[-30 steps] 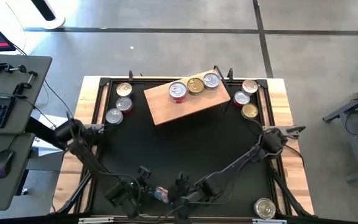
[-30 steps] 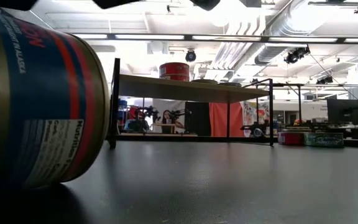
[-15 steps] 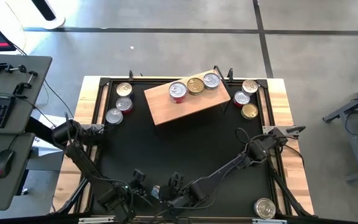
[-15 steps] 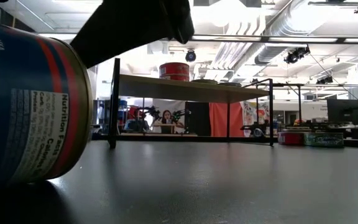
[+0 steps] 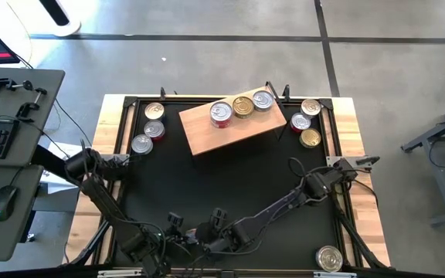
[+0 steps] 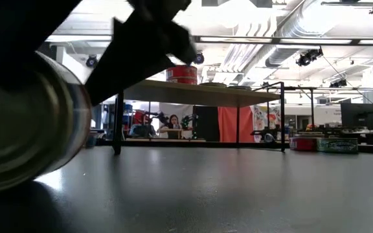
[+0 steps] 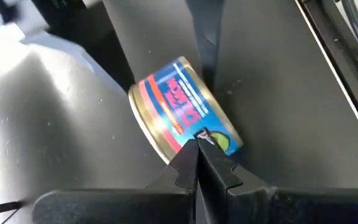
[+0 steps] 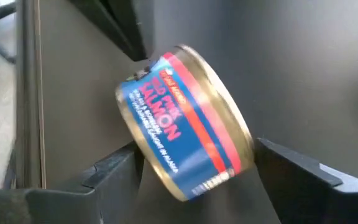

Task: Stack canned seafood by type on shelf
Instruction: Put the bottom left blue and red tuna can on the shelf

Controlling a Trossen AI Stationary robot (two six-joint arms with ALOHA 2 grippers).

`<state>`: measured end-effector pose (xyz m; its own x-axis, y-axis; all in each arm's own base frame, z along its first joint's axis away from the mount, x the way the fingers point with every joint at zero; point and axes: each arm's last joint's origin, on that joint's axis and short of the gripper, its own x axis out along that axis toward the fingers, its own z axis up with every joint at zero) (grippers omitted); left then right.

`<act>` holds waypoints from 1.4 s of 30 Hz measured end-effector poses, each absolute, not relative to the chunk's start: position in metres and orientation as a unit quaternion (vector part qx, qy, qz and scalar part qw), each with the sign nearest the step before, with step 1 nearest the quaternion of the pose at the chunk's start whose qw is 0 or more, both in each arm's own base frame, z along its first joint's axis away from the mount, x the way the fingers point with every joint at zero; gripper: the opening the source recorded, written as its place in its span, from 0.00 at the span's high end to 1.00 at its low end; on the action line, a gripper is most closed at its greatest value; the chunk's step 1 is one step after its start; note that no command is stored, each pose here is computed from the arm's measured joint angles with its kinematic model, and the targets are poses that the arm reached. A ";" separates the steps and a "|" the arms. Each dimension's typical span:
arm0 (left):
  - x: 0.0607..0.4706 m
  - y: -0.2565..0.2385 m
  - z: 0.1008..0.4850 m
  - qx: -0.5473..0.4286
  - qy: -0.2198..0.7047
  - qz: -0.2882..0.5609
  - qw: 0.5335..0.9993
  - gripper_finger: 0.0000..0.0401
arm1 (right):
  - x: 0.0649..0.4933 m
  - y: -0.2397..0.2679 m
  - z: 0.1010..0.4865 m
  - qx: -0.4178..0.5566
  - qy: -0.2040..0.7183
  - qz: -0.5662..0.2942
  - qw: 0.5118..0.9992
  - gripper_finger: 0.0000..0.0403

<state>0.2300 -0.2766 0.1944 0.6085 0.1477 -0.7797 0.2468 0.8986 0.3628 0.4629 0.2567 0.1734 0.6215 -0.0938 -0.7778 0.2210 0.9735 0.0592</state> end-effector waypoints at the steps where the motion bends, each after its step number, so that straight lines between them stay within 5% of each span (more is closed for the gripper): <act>1: 0.230 -0.276 0.196 0.221 0.442 -0.029 0.869 1.00 | 0.465 0.256 0.173 0.072 0.428 -0.076 0.898 0.28; 14: 0.218 -0.273 0.188 0.182 0.451 0.003 0.874 1.00 | 0.476 0.253 0.170 -0.090 0.417 0.054 0.903 0.28; 21: 0.215 -0.268 0.177 0.175 0.458 0.021 0.871 1.00 | 0.486 0.244 0.173 -0.098 0.401 0.106 0.904 0.29; 30: 0.218 -0.268 0.181 0.163 0.437 0.027 0.884 1.00 | 0.489 0.235 0.172 -0.053 0.411 0.083 0.906 0.55; 36: 0.197 -0.248 0.223 0.155 0.437 0.036 0.885 1.00 | 0.484 0.234 0.181 -0.065 0.437 0.079 0.894 0.59; 42: 0.153 -0.208 0.287 0.076 0.366 0.095 0.923 1.00 | 0.470 0.215 0.232 -0.132 0.458 0.030 0.879 0.59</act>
<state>0.1530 -0.2082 0.2870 0.7148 0.2298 -0.6605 -0.1194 0.9707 0.2085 0.4703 0.2146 0.2319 0.5789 -0.0684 -0.8125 -0.1738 0.9632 -0.2049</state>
